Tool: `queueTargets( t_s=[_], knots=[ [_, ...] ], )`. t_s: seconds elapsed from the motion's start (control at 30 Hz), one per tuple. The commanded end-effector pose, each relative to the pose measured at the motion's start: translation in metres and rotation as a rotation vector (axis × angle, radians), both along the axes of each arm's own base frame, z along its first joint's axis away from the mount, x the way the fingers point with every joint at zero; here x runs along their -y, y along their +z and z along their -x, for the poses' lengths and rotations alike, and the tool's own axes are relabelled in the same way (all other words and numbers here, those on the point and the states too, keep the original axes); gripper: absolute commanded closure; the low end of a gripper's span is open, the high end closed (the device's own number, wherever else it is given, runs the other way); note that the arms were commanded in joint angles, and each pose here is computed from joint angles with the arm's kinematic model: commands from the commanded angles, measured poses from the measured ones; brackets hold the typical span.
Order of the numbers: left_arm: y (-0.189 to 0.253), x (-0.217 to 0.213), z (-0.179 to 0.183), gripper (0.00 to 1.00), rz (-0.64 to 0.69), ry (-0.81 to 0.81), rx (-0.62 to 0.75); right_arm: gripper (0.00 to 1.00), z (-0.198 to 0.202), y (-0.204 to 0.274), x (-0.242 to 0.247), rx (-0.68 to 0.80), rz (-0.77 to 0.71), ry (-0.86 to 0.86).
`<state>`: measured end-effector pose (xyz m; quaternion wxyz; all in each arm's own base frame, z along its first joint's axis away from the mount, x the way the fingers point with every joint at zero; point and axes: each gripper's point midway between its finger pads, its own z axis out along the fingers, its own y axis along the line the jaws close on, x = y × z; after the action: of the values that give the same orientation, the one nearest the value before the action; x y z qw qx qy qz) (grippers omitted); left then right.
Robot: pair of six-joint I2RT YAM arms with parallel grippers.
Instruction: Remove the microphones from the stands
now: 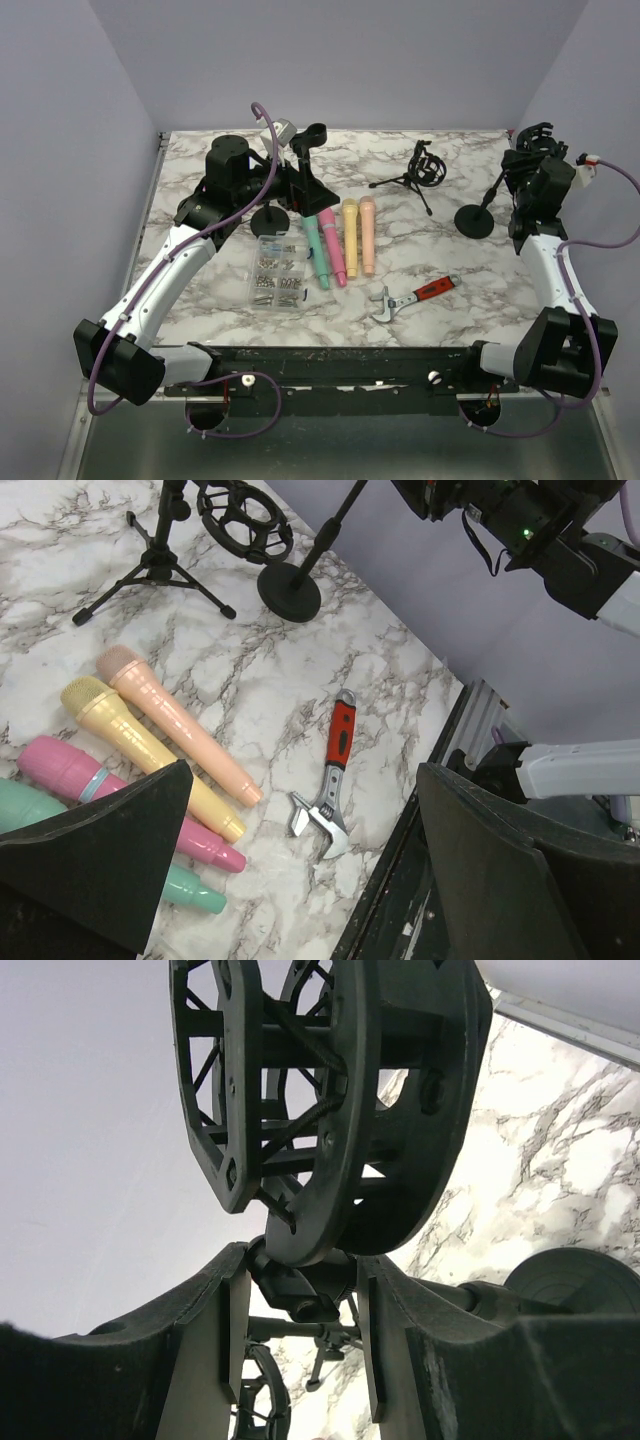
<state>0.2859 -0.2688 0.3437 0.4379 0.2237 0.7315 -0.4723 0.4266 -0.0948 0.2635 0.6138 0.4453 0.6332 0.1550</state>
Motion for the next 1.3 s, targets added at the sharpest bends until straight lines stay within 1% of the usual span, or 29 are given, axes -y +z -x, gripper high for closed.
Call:
queueTargets(
  t_s=[0.0, 0.2, 0.53, 0.7, 0.77, 0.83, 0.9, 1.0, 1.1, 1.17, 1.27],
  knots=[
    [0.01, 0.005, 0.004, 0.01, 0.019, -0.035, 0.025, 0.77, 0.044, -0.133, -0.002, -0.413, -0.023, 0.007],
    [0.01, 0.005, 0.005, 0.01, 0.026, -0.04, 0.024, 0.76, 0.051, -0.162, 0.0, -0.48, -0.017, 0.0],
    [0.013, 0.004, 0.007, 0.01, 0.03, -0.039, 0.033, 0.71, 0.058, -0.187, 0.003, -0.548, 0.018, 0.003],
    [0.014, 0.004, 0.008, 0.01, 0.03, -0.039, 0.035, 0.7, 0.054, -0.189, 0.005, -0.547, 0.032, 0.01],
    [0.014, 0.004, 0.008, 0.01, 0.029, -0.036, 0.035, 0.69, 0.052, -0.182, 0.002, -0.53, 0.04, 0.029],
    [0.014, 0.004, 0.008, 0.02, 0.029, -0.037, 0.036, 0.63, 0.047, -0.169, 0.002, -0.504, 0.051, 0.037],
    [0.014, 0.004, 0.008, 0.01, 0.03, -0.038, 0.034, 0.57, 0.048, -0.16, 0.003, -0.51, 0.062, 0.036],
    [0.014, 0.004, 0.008, 0.01, 0.031, -0.04, 0.033, 0.41, 0.048, -0.144, 0.007, -0.502, 0.085, 0.026],
    [0.013, 0.004, 0.008, 0.01, 0.032, -0.04, 0.031, 0.28, 0.051, -0.133, 0.008, -0.494, 0.096, 0.015],
    [0.014, 0.004, 0.008, 0.01, 0.032, -0.042, 0.031, 0.23, 0.053, -0.129, 0.008, -0.492, 0.096, 0.014],
    [0.015, 0.004, 0.009, 0.01, 0.034, -0.042, 0.033, 0.19, 0.056, -0.125, 0.004, -0.5, 0.102, 0.029]
  ],
)
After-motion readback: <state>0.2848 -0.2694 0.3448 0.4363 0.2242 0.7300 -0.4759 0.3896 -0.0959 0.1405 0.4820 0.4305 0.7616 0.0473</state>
